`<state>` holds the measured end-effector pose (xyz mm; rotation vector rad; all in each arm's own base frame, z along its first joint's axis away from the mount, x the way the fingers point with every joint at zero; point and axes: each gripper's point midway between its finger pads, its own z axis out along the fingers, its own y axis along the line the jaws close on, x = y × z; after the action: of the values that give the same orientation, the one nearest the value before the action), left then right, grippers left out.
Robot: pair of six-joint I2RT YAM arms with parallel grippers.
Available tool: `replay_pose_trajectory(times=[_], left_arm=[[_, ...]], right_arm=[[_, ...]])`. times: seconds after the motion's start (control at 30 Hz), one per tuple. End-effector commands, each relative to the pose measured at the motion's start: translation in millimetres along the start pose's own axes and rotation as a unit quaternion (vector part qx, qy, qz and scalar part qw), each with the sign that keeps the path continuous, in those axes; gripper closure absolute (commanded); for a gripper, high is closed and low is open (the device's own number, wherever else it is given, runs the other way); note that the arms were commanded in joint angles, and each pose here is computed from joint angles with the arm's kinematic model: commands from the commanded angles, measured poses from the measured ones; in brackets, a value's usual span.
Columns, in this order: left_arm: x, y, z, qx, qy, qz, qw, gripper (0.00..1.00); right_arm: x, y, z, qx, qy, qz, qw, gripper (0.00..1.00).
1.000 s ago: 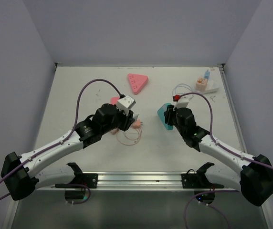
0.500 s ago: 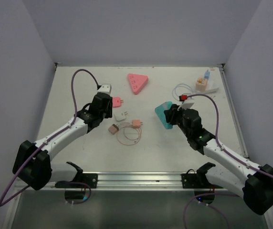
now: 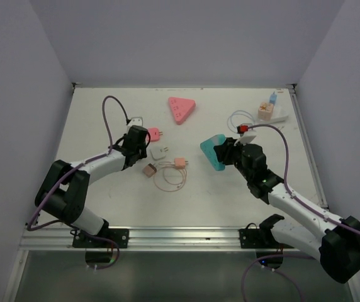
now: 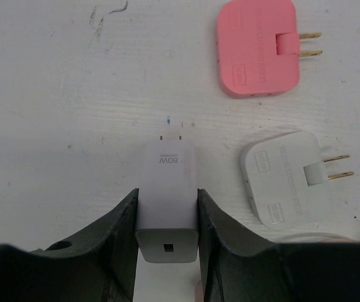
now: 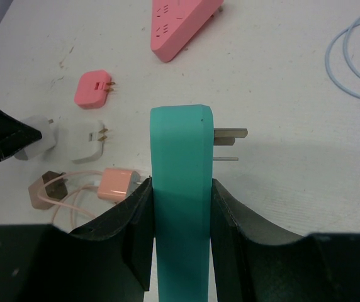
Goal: Pull the plug off the socket
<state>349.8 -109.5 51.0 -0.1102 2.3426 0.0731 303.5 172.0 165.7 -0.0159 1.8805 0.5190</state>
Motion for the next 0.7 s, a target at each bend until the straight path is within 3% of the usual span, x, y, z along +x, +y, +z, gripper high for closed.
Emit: replay_pose_trajectory(times=[0.0,0.07,0.17,0.3,0.4,0.6,0.67], left_arm=[[-24,-5,3,0.023,-0.056,-0.058,0.996,0.74],[-20,-3,3,0.025,-0.055,-0.067,0.996,0.71],[-17,1,0,0.028,-0.059,-0.081,0.995,0.57],[-19,5,-8,0.033,-0.068,-0.099,0.992,0.31],[-27,7,-18,0.036,-0.078,-0.108,0.990,0.18],[-63,9,-53,0.049,-0.104,-0.117,0.987,0.01],[-88,10,-75,0.057,-0.121,-0.120,0.984,0.00]], right_arm=[[-20,11,2,-0.024,-0.037,0.021,0.999,1.00],[-19,12,3,-0.026,-0.037,0.024,0.999,1.00],[-18,10,4,-0.023,-0.035,0.030,0.999,1.00],[-16,8,8,-0.018,-0.033,0.046,0.998,1.00],[-19,6,12,-0.015,-0.038,0.059,0.997,1.00],[-31,-2,35,0.001,-0.041,0.090,0.995,1.00],[-38,-6,46,0.011,-0.047,0.102,0.994,1.00]])
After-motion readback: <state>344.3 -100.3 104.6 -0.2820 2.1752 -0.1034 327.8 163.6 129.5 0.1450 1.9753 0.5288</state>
